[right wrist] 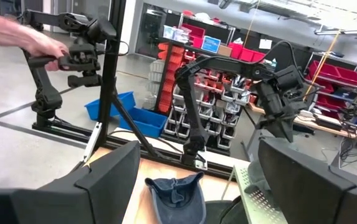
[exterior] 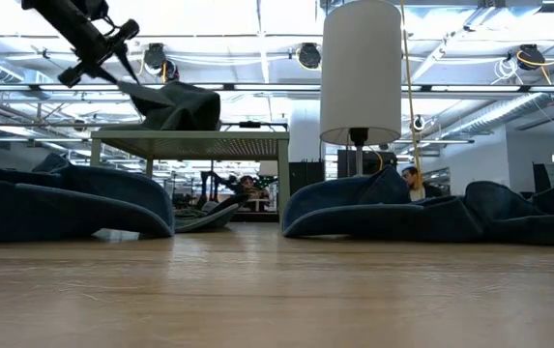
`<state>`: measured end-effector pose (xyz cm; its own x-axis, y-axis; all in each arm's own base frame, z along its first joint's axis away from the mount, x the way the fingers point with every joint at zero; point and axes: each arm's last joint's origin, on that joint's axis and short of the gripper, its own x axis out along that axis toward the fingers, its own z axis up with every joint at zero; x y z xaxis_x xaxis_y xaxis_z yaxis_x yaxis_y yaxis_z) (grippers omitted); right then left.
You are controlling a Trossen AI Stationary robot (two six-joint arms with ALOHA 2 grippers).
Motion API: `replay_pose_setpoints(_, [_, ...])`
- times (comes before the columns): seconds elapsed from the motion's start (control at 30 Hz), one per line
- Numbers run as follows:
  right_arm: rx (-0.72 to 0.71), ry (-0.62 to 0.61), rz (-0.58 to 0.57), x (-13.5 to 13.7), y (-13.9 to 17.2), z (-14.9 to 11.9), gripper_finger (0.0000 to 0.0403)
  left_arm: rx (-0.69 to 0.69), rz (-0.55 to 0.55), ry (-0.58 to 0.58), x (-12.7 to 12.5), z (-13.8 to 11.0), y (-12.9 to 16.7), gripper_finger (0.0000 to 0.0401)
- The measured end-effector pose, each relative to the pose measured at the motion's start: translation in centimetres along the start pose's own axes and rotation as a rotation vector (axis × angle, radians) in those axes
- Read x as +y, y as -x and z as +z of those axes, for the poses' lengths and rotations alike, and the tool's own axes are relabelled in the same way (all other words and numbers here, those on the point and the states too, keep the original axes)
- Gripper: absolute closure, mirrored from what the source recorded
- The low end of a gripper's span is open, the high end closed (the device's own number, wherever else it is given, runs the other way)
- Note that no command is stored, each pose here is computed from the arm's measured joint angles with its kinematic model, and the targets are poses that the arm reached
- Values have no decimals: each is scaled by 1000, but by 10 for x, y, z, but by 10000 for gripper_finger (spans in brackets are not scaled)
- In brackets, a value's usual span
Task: Pick & Place hat
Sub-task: Stack the bottom gray cap on top of the gray cap on the shelf
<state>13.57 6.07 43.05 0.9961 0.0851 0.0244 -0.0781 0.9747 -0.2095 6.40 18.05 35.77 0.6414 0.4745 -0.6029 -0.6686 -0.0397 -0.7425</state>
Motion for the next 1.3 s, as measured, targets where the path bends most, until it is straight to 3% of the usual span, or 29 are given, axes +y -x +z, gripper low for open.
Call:
replay_pose_setpoints(0.47, [-1, -1, 0, 0, 0, 0, 85, -94, 69, 66, -3, 2, -4, 277])
replay_pose_setpoints(0.87, [6, 5, 2, 1, -1, -1, 85, -300, 136, 166, -14, 5, -16, 277])
replay_pose_setpoints(0.97, [9, 3, 3, 1, -1, -3, 85, -322, 56, 122, -25, 4, -16, 277])
replay_pose_setpoints(1.17, [34, 14, 8, 5, -5, -11, 85, -213, -210, 27, -51, -2, -19, 277])
replay_pose_setpoints(1.3, [54, -9, 12, 8, -8, -19, 85, -167, -276, -39, -65, -15, -24, 277])
